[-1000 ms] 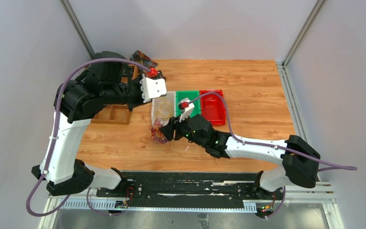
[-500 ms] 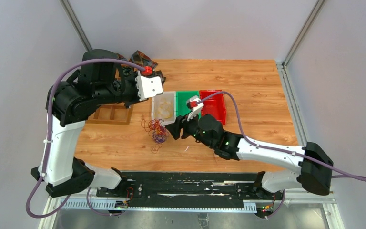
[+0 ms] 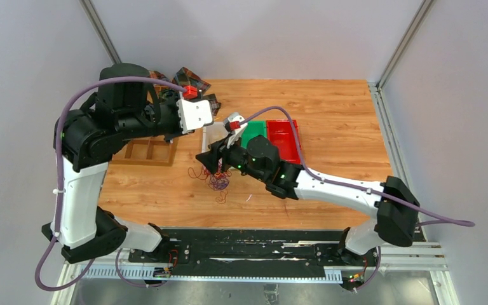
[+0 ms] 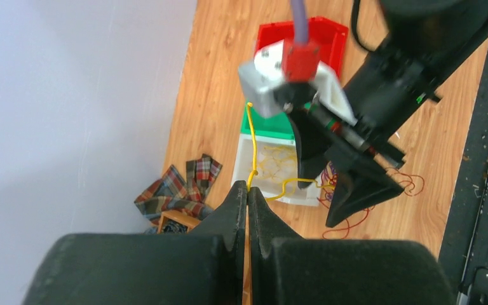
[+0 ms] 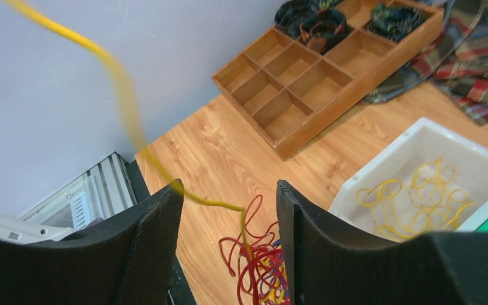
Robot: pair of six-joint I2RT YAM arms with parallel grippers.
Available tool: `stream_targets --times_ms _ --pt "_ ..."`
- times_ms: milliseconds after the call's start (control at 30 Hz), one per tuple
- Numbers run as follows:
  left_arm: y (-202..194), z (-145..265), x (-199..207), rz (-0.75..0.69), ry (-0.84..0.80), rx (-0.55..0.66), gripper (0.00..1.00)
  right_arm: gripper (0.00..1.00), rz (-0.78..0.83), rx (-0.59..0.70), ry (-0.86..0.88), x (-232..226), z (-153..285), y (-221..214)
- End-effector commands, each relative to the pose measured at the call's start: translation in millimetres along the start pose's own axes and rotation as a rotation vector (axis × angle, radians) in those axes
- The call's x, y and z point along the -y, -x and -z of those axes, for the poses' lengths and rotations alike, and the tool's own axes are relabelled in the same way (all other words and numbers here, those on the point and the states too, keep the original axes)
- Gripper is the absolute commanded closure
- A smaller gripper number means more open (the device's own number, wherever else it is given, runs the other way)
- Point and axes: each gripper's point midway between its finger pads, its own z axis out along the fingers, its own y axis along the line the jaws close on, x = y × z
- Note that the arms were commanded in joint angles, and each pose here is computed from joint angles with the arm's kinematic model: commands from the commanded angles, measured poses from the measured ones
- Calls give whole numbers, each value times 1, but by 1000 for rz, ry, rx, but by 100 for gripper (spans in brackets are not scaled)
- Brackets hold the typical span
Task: Untangle the cables
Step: Untie the cable.
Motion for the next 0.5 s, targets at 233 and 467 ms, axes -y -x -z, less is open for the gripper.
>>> stream_targets --times_ms 233,467 --pt "44 35 -18 -66 100 152 100 59 -131 -162 5 39 -4 -70" --pt "64 59 -46 -120 259 209 99 68 -96 -333 -59 65 46 -131"
